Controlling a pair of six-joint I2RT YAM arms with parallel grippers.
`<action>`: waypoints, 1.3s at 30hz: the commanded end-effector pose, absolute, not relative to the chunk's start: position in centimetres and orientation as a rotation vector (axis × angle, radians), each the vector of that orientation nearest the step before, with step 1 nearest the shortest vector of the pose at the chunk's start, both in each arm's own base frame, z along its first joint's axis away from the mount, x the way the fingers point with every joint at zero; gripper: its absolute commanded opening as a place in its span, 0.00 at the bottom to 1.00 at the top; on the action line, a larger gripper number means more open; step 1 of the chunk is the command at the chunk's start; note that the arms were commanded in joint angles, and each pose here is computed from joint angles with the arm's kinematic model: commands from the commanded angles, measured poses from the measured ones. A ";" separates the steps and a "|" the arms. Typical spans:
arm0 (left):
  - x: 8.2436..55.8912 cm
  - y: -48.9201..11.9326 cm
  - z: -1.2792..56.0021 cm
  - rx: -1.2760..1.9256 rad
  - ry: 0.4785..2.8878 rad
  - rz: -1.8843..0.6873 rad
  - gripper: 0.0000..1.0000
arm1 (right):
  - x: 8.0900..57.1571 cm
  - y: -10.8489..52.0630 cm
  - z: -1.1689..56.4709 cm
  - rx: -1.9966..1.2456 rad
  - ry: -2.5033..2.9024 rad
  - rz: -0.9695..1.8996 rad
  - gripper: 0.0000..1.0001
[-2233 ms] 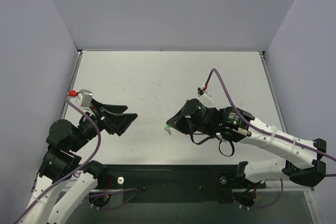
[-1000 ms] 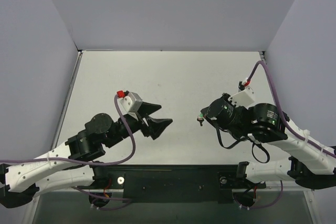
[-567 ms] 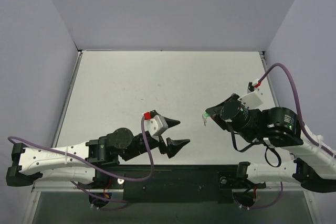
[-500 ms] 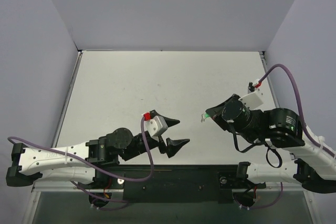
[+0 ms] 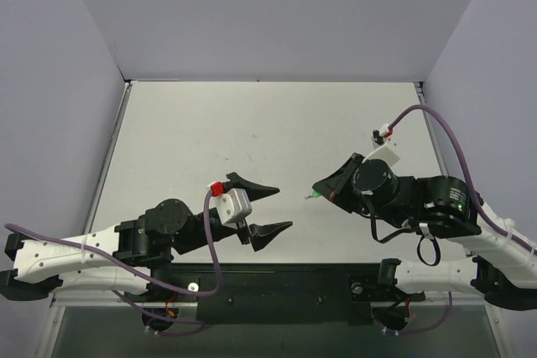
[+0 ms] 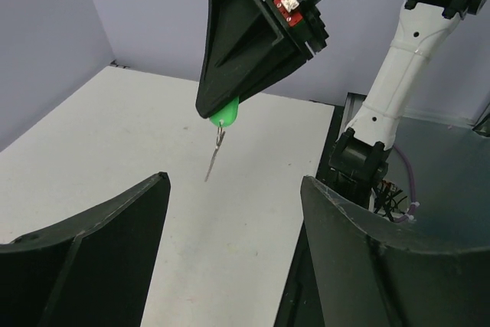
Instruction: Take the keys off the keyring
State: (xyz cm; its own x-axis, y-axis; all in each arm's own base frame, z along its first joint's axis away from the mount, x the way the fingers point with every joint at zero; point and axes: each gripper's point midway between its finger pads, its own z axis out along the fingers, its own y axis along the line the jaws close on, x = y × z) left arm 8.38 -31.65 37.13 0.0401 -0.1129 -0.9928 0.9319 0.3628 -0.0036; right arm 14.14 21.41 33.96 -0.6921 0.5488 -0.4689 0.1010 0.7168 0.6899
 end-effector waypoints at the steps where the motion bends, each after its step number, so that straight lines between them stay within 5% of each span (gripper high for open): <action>1: 7.5 -30.5 39.2 0.918 1.246 -0.982 0.79 | 13.2 23.6 34.3 0.335 2.286 0.896 0.00; 19: 8.5 -28.2 38.9 0.852 1.483 -0.993 0.72 | 11.9 27.0 34.4 0.178 2.356 0.928 0.00; 39: 7.7 -27.8 38.7 0.974 1.498 -1.132 0.76 | 10.5 28.9 34.6 0.051 2.384 0.946 0.00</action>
State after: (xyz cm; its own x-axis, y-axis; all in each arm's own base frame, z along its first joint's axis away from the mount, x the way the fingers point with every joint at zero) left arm 8.76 -27.79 37.14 -0.2159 0.0670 -0.9741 0.9330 0.3081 -0.1857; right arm 10.65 28.47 33.51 -0.8428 0.2488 -0.4773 -0.1342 0.7616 0.6339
